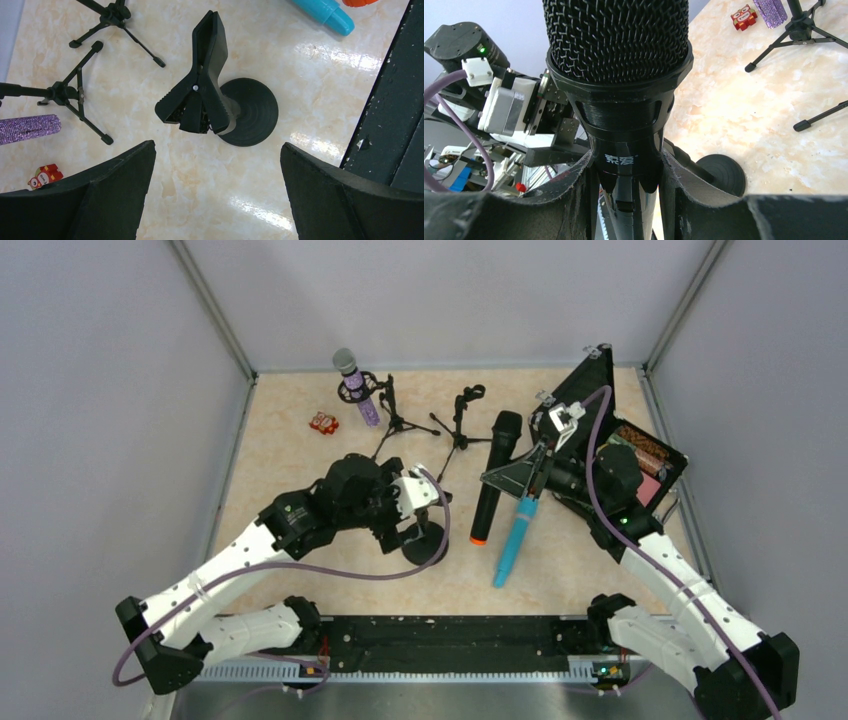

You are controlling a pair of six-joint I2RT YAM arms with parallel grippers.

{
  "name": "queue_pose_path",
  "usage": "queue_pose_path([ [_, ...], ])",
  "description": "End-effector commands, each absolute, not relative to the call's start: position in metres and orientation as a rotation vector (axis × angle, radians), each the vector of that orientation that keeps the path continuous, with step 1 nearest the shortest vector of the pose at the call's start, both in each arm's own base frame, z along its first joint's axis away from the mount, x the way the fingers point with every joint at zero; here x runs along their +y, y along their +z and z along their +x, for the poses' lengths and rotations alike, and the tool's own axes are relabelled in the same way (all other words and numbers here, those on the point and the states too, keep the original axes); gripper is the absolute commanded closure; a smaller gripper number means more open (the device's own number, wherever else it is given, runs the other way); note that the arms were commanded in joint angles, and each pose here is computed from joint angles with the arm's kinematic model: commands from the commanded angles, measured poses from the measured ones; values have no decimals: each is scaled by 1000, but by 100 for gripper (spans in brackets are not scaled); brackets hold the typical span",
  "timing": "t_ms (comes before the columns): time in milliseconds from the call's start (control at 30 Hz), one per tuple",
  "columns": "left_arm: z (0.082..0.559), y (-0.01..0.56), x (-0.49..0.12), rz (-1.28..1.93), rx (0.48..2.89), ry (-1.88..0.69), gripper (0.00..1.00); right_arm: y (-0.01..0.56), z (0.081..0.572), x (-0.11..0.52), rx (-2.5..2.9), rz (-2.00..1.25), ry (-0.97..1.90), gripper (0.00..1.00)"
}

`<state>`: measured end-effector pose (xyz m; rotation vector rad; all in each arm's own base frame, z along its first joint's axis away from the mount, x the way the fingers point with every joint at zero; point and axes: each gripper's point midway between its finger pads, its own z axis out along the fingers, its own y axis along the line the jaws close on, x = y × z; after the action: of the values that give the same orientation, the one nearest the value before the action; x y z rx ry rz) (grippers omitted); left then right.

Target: Attach the microphones to the stand

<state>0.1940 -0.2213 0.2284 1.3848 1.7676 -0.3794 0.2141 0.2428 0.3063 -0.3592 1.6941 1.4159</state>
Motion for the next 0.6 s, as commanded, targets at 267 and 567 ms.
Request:
queue_pose_path([
  [267, 200, 315, -227, 1306, 1350, -724, 1, 346, 218, 247, 1567, -414, 1408, 100],
  [567, 210, 333, -244, 1294, 1222, -1023, 1, 348, 223, 251, 1559, -434, 1418, 100],
])
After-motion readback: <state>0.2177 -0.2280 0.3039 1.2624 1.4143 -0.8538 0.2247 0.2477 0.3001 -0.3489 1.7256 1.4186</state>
